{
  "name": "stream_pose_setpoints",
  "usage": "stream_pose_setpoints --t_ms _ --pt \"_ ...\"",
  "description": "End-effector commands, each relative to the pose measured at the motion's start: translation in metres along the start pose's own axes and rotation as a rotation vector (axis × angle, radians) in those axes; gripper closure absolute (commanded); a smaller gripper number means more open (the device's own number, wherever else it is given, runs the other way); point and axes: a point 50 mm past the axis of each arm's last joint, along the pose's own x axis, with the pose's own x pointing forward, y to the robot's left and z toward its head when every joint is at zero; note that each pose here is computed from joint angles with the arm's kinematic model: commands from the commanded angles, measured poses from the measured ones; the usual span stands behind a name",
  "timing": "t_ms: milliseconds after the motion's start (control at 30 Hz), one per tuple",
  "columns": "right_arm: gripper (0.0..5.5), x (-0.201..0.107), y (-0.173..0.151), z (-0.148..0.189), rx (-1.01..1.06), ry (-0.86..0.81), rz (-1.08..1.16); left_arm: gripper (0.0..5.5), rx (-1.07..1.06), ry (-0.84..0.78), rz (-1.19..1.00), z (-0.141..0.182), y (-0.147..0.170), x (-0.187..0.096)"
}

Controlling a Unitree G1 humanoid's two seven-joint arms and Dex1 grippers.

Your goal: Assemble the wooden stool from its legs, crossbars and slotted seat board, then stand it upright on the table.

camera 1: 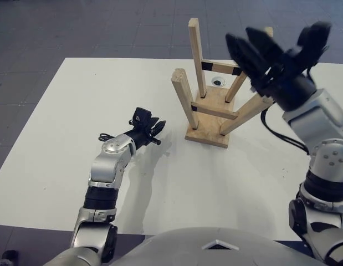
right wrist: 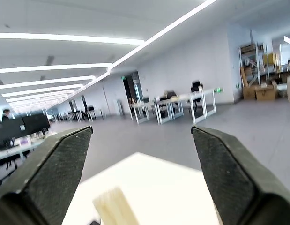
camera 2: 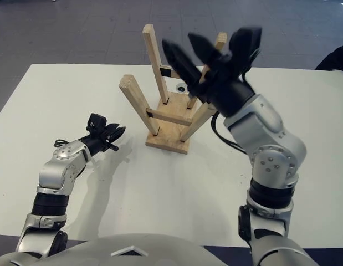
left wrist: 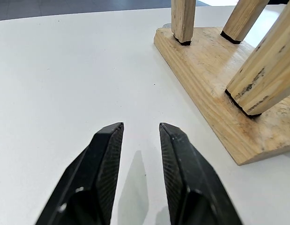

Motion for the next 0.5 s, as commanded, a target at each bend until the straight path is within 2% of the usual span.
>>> stream_pose_setpoints --t_ms 33,133,300,367,433,500 --pt "1.6 0.007 0.002 0.062 -0.105 -0.193 -0.016 4.09 0.004 -0.037 0.015 0.005 0.003 -0.001" --pt "1.6 -0.017 -0.019 0.065 -0.201 -0.074 -0.159 4.09 0.005 -0.023 -0.036 0.009 -0.004 0.005" --pt "1.6 -0.092 -0.077 0.001 -0.245 0.307 -0.557 4.09 0.035 0.03 -0.122 0.014 -0.026 0.031" --pt "1.6 -0.117 -0.083 -0.034 -0.262 0.529 -0.589 4.09 0.047 0.081 -0.153 0.012 -0.034 0.039" --pt "1.6 -0.134 -0.071 -0.07 -0.226 0.75 -0.522 4.09 0.062 0.179 -0.217 0.004 -0.043 0.037" --pt "1.6 -0.141 -0.058 -0.091 -0.19 0.857 -0.459 4.09 0.076 0.245 -0.272 -0.001 -0.051 0.032"
